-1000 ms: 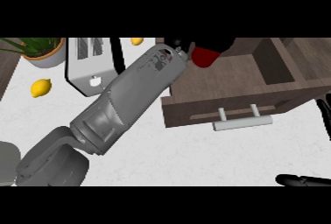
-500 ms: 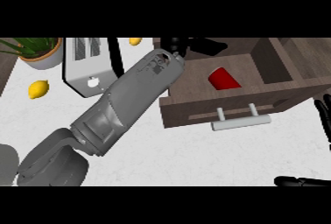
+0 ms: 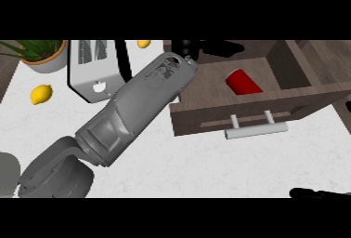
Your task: Pick up the can, place it into the drawer and close the drawer
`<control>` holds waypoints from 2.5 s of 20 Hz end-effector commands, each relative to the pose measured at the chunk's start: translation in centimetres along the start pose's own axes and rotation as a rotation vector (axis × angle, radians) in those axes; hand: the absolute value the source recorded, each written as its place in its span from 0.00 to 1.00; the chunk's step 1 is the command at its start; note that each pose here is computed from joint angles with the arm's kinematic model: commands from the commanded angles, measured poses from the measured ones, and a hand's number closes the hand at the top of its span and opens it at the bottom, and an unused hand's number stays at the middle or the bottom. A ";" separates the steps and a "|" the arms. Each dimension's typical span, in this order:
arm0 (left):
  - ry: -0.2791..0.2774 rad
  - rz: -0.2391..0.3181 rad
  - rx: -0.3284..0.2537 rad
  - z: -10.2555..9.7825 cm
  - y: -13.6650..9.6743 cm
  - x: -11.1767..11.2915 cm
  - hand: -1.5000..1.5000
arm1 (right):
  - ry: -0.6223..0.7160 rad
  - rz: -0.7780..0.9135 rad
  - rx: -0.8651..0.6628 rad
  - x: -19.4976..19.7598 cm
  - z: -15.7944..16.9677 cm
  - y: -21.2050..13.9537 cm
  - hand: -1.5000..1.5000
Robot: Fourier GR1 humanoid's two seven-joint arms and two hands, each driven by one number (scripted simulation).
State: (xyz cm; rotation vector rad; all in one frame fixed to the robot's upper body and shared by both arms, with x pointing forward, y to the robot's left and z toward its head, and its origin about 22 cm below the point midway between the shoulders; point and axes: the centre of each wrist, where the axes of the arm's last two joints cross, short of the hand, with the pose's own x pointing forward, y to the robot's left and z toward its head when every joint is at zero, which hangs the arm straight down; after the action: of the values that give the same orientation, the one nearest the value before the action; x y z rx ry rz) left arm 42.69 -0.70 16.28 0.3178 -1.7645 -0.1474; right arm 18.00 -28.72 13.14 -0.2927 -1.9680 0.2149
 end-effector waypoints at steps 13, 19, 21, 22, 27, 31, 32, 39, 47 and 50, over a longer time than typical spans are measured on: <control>-0.023 0.118 0.018 0.6 -0.6 1.6 0.00 | -0.114 0.494 0.136 0.5 -2.0 1.5 0.00; -0.016 0.118 0.005 0.2 -0.7 3.2 0.00 | -0.117 0.712 0.182 -0.7 -3.4 4.2 0.00; -0.017 0.126 0.019 -0.5 0.0 3.8 0.00 | -0.092 0.763 0.223 -1.0 -4.6 5.2 0.00; -0.006 0.136 0.022 0.4 -1.0 4.4 0.00 | -0.102 0.787 0.238 -3.0 -3.5 5.8 0.00; -0.018 0.138 0.024 1.1 -1.3 4.8 0.00 | -0.031 0.926 0.234 -7.2 -5.0 6.8 0.00; -0.007 0.121 0.052 -1.4 3.7 3.6 0.00 | -0.026 0.878 0.182 -8.8 -4.3 9.7 0.00; -0.010 0.128 0.019 -2.0 5.2 3.8 0.00 | -0.023 0.880 0.147 -9.8 -6.4 8.5 0.00; -0.012 0.120 0.031 -0.9 6.8 4.0 0.00 | 0.023 0.928 0.164 -13.2 -8.0 10.9 0.00; 0.002 0.111 0.006 0.0 9.2 3.8 0.00 | 0.045 1.016 0.119 -17.5 -8.7 9.5 0.00; 0.021 0.109 0.031 -0.4 11.1 3.1 0.00 | 0.015 1.039 0.089 -17.3 -10.8 10.5 0.00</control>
State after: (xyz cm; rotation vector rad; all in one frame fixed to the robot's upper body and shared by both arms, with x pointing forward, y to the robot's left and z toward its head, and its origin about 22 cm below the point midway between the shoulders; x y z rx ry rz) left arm 41.34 7.91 22.13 0.2374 -1.7622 -0.0423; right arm 35.05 -23.91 2.15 -1.2642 -1.6968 0.9570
